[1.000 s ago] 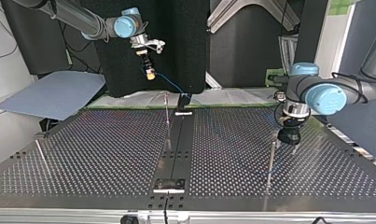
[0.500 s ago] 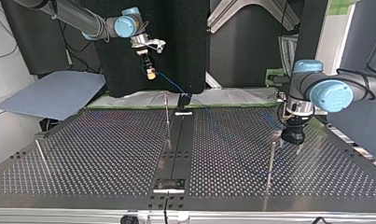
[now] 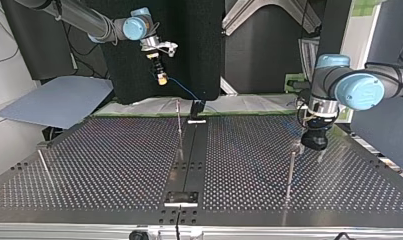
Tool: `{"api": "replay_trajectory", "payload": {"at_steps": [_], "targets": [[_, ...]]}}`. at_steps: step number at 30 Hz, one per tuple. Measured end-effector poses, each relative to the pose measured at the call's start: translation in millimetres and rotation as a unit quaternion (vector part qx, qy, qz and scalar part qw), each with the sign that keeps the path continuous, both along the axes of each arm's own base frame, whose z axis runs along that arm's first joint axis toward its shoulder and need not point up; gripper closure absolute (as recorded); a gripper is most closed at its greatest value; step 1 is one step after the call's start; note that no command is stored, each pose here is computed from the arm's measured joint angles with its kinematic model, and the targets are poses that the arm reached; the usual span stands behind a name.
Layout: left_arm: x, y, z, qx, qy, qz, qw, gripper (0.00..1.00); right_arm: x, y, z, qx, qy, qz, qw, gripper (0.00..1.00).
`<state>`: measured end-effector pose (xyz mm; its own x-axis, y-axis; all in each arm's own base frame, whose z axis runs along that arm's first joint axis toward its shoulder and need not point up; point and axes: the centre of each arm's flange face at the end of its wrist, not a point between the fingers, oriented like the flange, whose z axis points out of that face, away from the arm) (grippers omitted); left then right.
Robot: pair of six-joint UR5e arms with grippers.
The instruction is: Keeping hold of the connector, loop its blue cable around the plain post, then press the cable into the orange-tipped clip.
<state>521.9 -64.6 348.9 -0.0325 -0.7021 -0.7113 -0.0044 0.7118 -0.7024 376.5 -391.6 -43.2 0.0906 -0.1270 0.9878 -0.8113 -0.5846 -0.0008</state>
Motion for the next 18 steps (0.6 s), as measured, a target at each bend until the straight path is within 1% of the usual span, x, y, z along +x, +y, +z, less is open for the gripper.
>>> {"api": "replay_trajectory", "payload": {"at_steps": [4, 9, 12, 16, 18], "targets": [[-11.3, -2.9, 12, 0.002, -0.006, -0.001, 1.0, 0.01, 0.0, 0.0, 0, 0.0, 0.0, 0.0, 1.0, 1.0], [-26.8, -6.2, 21, 0.011, -0.001, -0.002, 0.9999, 0.01, 0.1, -0.1, 0, 0.0, 0.0, 0.0, 1.0, 1.0], [-35.7, -4.7, 29, 0.023, 0.0, 0.006, 0.9997, 0.01, 0.0, -0.1, 0, 0.0, -0.001, 0.0, 1.0, 1.0], [-49.0, -1.4, 45, 0.039, 0.0, 0.021, 0.999, 0.01, 0.0, -0.1, 0, 0.001, -0.002, 0.0, 1.0, 1.0], [-54.0, -1.2, 54, 0.045, -0.002, 0.024, 0.9987, 0.01, 0.1, -0.3, 0, 0.001, -0.003, -0.001, 1.0, 1.0]]}}
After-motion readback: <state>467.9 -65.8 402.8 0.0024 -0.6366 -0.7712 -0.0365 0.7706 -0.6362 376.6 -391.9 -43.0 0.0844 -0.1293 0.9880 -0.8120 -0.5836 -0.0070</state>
